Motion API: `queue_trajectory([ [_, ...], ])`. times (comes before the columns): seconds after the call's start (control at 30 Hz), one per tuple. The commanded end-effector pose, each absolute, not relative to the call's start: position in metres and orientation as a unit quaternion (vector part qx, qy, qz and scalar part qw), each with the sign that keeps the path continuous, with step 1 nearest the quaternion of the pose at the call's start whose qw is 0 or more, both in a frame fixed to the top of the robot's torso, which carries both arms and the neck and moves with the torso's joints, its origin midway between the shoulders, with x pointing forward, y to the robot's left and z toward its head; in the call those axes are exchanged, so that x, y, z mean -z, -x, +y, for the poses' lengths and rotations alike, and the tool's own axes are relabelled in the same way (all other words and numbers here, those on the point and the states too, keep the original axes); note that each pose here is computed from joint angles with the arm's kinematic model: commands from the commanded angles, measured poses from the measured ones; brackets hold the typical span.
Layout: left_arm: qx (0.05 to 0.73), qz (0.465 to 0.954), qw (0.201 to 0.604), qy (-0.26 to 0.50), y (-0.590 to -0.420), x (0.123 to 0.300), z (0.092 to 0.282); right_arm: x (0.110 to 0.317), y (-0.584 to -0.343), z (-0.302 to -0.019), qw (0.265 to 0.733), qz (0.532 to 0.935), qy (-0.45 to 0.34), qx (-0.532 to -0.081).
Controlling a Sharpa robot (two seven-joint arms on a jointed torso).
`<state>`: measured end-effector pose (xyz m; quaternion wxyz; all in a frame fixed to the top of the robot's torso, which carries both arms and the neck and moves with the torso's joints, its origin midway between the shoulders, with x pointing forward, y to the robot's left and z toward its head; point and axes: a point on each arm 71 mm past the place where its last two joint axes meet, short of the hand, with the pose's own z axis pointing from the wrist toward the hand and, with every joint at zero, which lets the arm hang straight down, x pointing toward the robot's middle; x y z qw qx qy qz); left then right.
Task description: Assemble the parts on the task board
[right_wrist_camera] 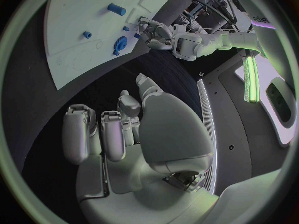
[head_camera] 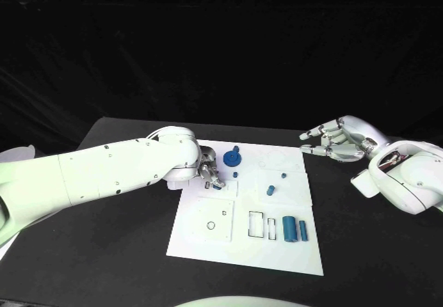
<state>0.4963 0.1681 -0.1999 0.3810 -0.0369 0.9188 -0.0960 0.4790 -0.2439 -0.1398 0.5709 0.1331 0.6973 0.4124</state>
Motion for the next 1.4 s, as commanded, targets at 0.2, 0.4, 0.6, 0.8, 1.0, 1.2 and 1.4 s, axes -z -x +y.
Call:
queue_trajectory([
  [0.2,0.064,0.927,0.367,0.031,-0.4943,0.2050,0.1701,0.1407,-0.4783,-0.2419,0.566,0.701,-0.126,-0.415],
  [0.4,0.063,0.927,0.369,0.035,-0.4970,0.2065,0.1689,0.1406,-0.4780,-0.2417,0.566,0.701,-0.126,-0.415],
  [0.6,0.059,0.927,0.367,0.038,-0.5006,0.2087,0.1686,0.1404,-0.4773,-0.2415,0.565,0.702,-0.125,-0.416],
  [0.8,0.055,0.931,0.359,0.034,-0.5021,0.2113,0.1680,0.1402,-0.4765,-0.2407,0.564,0.702,-0.123,-0.416],
  [1.0,0.051,0.935,0.350,0.027,-0.5020,0.2128,0.1675,0.1401,-0.4757,-0.2403,0.563,0.703,-0.122,-0.416],
  [1.2,0.047,0.938,0.344,0.022,-0.5022,0.2141,0.1679,0.1399,-0.4749,-0.2397,0.563,0.703,-0.122,-0.417],
  [1.4,0.045,0.939,0.341,0.021,-0.5028,0.2148,0.1690,0.1397,-0.4743,-0.2392,0.562,0.703,-0.121,-0.418],
])
